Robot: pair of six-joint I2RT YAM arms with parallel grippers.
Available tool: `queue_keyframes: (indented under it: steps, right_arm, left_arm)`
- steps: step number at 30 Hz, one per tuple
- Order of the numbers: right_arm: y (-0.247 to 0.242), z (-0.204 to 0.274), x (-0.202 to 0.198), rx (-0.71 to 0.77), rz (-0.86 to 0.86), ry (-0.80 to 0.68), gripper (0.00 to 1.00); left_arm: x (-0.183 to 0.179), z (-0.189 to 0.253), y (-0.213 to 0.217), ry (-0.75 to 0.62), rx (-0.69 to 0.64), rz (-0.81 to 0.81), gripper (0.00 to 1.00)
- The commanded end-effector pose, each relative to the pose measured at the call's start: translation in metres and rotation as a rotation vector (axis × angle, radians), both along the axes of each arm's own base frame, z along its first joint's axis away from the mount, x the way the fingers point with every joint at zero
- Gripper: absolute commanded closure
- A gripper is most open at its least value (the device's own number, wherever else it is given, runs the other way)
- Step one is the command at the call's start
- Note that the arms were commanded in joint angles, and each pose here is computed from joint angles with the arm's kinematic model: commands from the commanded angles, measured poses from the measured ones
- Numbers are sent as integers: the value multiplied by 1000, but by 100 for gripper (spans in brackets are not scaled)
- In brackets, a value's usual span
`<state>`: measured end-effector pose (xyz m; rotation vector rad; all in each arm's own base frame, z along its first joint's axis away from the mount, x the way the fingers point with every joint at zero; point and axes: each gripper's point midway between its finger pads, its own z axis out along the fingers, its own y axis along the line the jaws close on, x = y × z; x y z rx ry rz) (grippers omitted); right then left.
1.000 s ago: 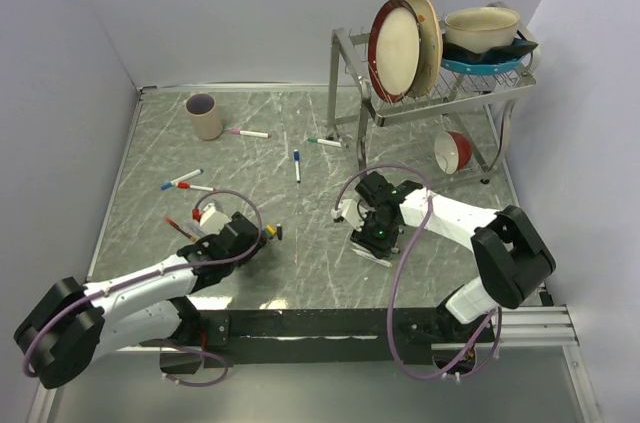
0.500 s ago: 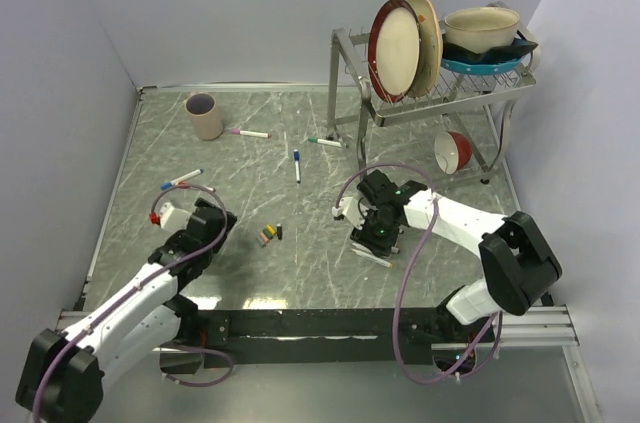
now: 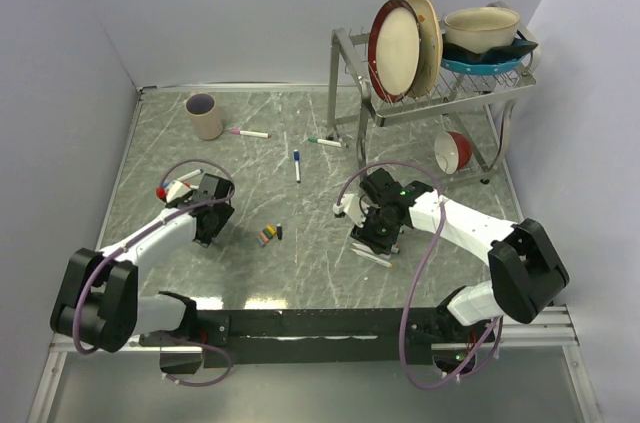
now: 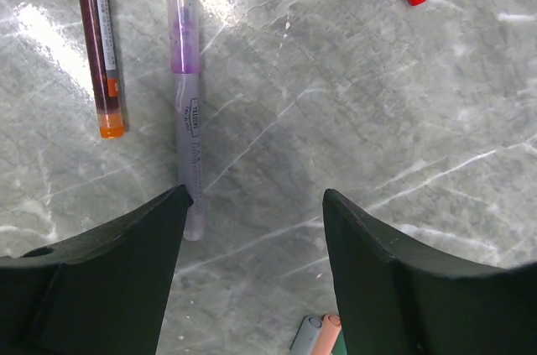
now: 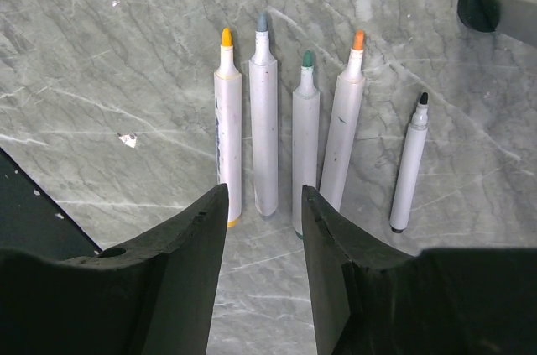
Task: Open the pen caps
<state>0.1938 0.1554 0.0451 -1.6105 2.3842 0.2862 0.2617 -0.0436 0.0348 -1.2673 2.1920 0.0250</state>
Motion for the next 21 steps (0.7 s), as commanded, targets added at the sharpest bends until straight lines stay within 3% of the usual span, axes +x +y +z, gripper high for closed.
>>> queue_keyframes:
  steps: [1, 6, 13, 21]
  right_arm:
    - [2, 8, 4, 36, 6, -34, 52]
    - [3, 9, 5, 39, 5, -36, 52]
    - [3, 8, 5, 38, 5, -35, 52]
    - [2, 8, 5, 38, 2, -30, 52]
  left_arm:
    - [-9, -9, -2, 69, -9, -26, 29]
    - [-12, -11, -2, 105, -6, -20, 30]
    - [-17, -28, -3, 240, 22, -31, 40]
    - [-18, -35, -4, 306, 36, -32, 72]
